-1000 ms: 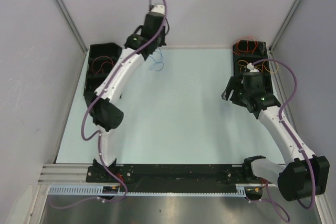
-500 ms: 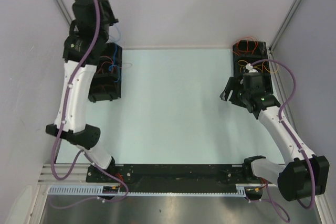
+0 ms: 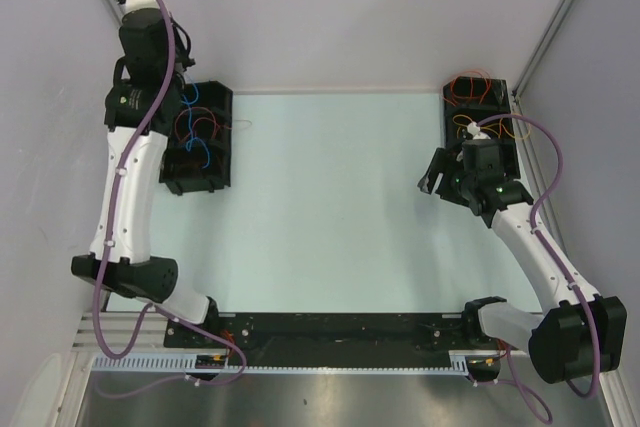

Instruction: Untangle the cables

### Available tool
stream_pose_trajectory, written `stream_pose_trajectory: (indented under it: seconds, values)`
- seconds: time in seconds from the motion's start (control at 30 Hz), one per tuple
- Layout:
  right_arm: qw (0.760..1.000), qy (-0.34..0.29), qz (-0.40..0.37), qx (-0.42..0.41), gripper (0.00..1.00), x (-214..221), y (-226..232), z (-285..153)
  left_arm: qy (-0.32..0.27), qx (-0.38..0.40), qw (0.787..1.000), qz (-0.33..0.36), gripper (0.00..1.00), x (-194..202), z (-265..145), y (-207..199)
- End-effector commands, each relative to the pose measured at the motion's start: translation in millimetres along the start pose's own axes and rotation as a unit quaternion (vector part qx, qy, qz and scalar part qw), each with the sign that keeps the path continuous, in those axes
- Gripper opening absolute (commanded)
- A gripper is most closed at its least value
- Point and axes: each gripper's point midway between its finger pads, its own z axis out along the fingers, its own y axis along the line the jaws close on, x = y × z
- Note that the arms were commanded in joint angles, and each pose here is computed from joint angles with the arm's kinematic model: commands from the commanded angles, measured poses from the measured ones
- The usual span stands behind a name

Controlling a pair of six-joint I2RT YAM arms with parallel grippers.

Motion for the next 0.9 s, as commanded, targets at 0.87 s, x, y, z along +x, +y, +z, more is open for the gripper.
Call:
stream_pose_trajectory:
  seconds: [0.87]
  values:
    - [1.000,-0.005,-0.005,-0.010,0.80,-0.8,1.7,3.5,0.137,-0.065,0.988,-0.025,0.00,147.8,95.0,49.3]
